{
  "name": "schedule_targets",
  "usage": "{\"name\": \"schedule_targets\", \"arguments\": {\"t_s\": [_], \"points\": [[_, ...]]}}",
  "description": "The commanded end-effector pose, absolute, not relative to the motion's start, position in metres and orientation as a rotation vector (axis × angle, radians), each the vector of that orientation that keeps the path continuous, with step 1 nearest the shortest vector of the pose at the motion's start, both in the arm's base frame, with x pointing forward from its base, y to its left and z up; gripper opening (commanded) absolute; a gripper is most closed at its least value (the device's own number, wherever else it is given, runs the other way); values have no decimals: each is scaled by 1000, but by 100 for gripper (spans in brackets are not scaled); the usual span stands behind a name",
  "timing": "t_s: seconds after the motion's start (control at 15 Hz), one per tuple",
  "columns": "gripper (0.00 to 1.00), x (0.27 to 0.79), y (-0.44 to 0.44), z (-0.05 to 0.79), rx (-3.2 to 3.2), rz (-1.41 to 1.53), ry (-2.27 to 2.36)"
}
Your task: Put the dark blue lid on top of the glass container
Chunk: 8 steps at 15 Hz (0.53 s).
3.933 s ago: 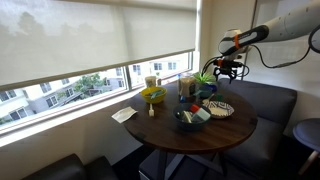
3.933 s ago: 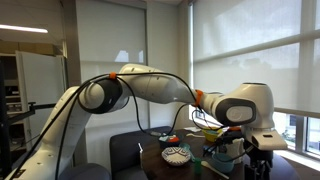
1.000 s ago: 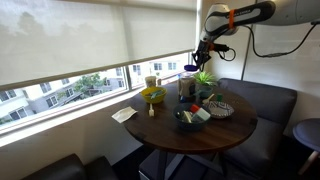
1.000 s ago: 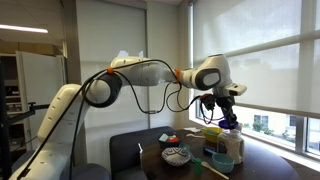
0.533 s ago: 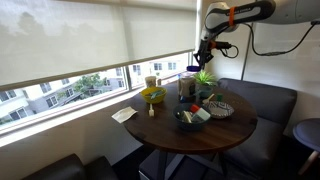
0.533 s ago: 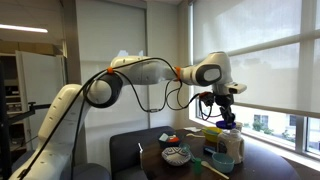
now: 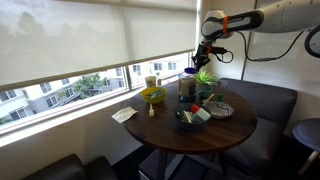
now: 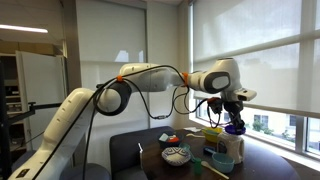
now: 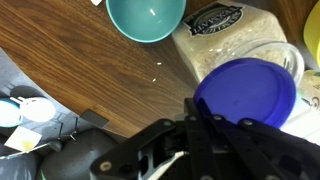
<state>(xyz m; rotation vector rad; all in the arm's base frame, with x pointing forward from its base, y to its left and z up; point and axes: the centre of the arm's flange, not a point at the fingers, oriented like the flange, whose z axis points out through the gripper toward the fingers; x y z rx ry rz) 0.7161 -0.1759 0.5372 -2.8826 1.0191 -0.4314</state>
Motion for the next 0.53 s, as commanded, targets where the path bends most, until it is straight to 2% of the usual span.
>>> {"name": "schedule_targets", "arguments": {"t_s": [0.0, 0.47], "points": [[1, 740, -174, 549, -2841, -496, 1000], [1, 750, -155, 552, -2848, -408, 877]]}}
